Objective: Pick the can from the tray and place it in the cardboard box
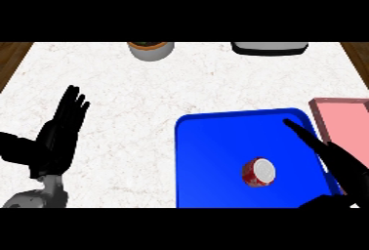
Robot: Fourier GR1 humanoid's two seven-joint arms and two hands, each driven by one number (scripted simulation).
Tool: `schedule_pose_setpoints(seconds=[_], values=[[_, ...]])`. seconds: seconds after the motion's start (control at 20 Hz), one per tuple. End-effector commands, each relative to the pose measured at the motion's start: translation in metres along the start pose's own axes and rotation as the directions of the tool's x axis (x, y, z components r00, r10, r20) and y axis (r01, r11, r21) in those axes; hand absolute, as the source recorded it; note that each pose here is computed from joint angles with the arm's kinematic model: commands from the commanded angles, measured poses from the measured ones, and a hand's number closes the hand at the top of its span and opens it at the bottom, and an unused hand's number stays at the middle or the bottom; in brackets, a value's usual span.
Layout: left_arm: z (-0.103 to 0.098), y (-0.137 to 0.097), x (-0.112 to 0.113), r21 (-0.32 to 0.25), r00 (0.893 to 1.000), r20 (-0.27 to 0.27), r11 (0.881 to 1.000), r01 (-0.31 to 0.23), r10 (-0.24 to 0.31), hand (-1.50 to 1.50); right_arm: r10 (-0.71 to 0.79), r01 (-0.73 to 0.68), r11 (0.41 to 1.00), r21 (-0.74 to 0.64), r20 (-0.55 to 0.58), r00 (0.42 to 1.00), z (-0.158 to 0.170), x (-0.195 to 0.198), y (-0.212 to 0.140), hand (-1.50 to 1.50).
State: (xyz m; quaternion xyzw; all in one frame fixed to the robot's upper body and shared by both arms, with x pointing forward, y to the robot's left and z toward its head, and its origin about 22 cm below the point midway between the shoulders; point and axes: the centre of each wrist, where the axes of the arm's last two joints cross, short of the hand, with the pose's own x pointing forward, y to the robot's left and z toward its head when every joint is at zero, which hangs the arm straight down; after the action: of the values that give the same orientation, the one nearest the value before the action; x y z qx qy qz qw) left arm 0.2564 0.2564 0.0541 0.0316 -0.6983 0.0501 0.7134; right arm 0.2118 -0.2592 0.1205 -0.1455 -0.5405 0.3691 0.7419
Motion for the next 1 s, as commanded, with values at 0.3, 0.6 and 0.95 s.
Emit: schedule_pose_setpoints(seconds=[0.3,0.6,0.95], values=[[-0.001,0.008,-0.003,-0.002,1.0,-0.004,1.0,-0.001,0.001,0.0,0.041,-0.042,0.999,-0.007,-0.033,0.999,-0.027,-0.006,0.006,-1.5],[-0.02,-0.002,-0.011,0.013,1.0,0.004,1.0,0.002,-0.002,0.0,0.046,-0.046,0.999,0.006,-0.045,0.998,-0.026,-0.028,0.036,-1.5],[-0.009,0.007,0.008,-0.01,1.0,-0.014,1.0,-0.008,0.008,0.0,0.041,-0.039,0.999,0.035,-0.047,0.998,-0.046,0.004,0.039,-1.5]])
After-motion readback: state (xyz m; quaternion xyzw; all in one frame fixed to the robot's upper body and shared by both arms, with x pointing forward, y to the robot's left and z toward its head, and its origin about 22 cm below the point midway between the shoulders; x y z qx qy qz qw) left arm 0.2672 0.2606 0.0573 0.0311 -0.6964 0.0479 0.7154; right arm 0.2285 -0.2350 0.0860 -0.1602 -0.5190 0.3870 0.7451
